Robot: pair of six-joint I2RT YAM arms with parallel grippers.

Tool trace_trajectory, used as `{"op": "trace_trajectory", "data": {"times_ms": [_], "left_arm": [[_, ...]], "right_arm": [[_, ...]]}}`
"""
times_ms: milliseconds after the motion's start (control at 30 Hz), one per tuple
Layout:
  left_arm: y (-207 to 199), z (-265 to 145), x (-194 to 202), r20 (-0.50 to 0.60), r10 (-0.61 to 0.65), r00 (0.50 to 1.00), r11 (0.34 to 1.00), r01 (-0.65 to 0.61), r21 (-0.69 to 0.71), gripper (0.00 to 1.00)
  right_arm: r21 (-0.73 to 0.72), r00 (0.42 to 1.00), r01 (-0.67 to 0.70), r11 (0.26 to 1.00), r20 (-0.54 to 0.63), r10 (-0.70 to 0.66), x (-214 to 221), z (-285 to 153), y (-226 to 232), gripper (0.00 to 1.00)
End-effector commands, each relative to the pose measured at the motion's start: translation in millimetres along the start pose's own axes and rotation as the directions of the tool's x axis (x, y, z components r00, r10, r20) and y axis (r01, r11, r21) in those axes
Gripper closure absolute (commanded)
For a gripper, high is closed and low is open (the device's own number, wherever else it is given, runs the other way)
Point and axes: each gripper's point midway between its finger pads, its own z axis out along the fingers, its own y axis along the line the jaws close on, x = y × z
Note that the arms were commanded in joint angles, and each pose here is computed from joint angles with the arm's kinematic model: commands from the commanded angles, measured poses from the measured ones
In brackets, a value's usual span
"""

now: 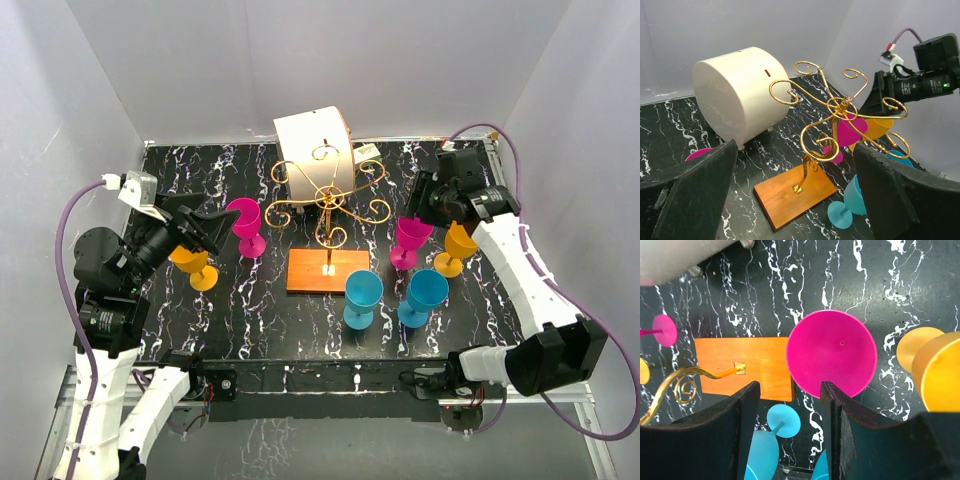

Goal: Place the wine glass upside down on the wine glass rack

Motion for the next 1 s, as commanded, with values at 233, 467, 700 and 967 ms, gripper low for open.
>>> {"op": "trace_trajectory", "data": {"times_ms": [233, 467, 700, 967], "left_arm": [[-19, -14, -43, 0.191, 0.136, 0.972, 0.989, -0.145, 0.032, 0.01], [-16, -15, -41, 0.190, 0.132, 0.973, 0.990, -0.138, 0.018, 0.01], [-27, -19, -45, 0.182, 0.151, 0.972, 0.985, -0.164, 0.060, 0.01], [-26, -16, -44, 0.182, 0.140, 0.973, 0.986, -0.153, 0.062, 0.01]], "right_arm": [[0.056, 0.989, 0.140, 0.989, -0.052, -0.137, 11, 22, 10, 0.54], [0.059, 0.971, 0.235, 0.970, -0.065, -0.231, 1, 37, 15, 0.59], [0.075, 0.956, 0.285, 0.956, -0.099, -0.277, 1, 51, 13, 0.68], [0.125, 0.942, 0.329, 0.936, -0.118, -0.315, 9, 59, 13, 0.90]]}}
